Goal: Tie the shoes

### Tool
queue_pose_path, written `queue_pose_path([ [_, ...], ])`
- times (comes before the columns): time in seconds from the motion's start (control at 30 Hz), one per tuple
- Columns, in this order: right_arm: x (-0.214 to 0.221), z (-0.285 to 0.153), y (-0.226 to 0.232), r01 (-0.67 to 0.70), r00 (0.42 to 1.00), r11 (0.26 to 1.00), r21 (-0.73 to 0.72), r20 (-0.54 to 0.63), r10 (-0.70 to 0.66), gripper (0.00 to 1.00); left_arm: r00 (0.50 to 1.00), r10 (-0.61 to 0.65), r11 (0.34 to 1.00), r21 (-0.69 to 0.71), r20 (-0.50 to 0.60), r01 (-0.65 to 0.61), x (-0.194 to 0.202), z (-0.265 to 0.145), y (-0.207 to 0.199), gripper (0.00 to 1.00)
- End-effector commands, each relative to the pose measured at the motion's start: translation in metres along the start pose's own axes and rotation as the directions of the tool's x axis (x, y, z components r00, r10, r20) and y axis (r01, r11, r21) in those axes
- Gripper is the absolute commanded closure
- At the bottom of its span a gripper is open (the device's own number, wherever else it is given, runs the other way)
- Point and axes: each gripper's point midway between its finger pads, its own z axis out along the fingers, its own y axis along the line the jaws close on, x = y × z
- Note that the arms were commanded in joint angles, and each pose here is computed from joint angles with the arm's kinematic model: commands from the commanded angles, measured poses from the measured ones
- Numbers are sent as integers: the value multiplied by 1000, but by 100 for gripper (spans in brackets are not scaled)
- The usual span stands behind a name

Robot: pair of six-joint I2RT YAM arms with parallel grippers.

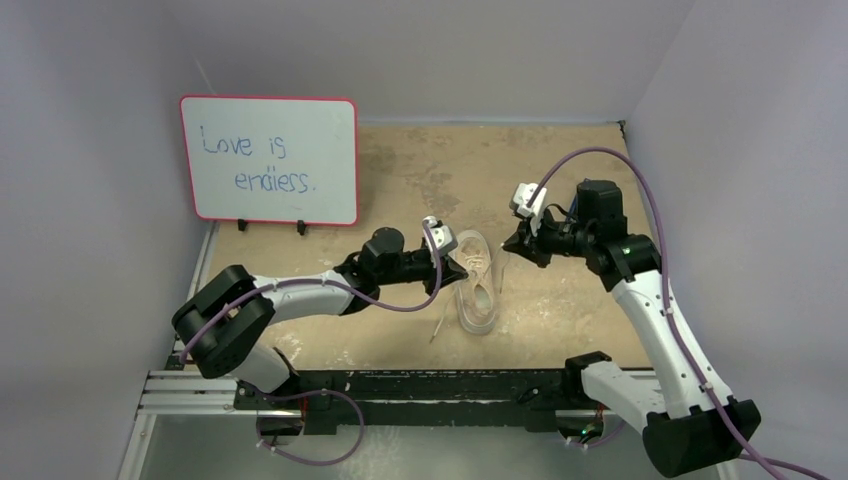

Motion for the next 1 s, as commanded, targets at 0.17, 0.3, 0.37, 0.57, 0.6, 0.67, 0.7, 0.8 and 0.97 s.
queue_pose_path([
  [0.17, -20, 2, 15, 1, 997, 993, -116, 73, 8, 100, 990, 106, 994, 22, 98, -109, -36, 21, 4, 100],
  [0.3, -27, 2, 15, 12, 996, 992, -129, 90, -1, 100, 989, 104, 993, 51, 107, -110, -39, 30, 0, 100],
  [0.37, -28, 2, 16, 14, 996, 991, -135, 93, -1, 100, 988, 101, 992, 59, 114, -108, -40, 34, 0, 100],
  [0.57, -32, 3, 11, 19, 995, 993, -119, 104, -7, 100, 989, 95, 991, 85, 116, -105, -40, 40, -3, 100],
  [0.6, -33, 3, 11, 20, 994, 992, -121, 107, -7, 100, 989, 95, 991, 88, 112, -105, -38, 41, -3, 100],
  [0.67, -33, 4, 10, 21, 994, 992, -125, 105, -8, 100, 990, 92, 991, 88, 107, -101, -35, 43, -2, 100],
  [0.7, -32, 4, 10, 23, 995, 992, -126, 102, -10, 100, 990, 93, 991, 86, 107, -102, -35, 44, -2, 100],
  [0.8, -31, 5, 9, 27, 995, 992, -125, 96, -15, 100, 990, 92, 991, 82, 107, -101, -34, 46, 0, 100],
  [0.97, -32, 5, 7, 32, 995, 992, -123, 98, -20, 100, 989, 78, 990, 105, 123, -91, -36, 50, -4, 100],
])
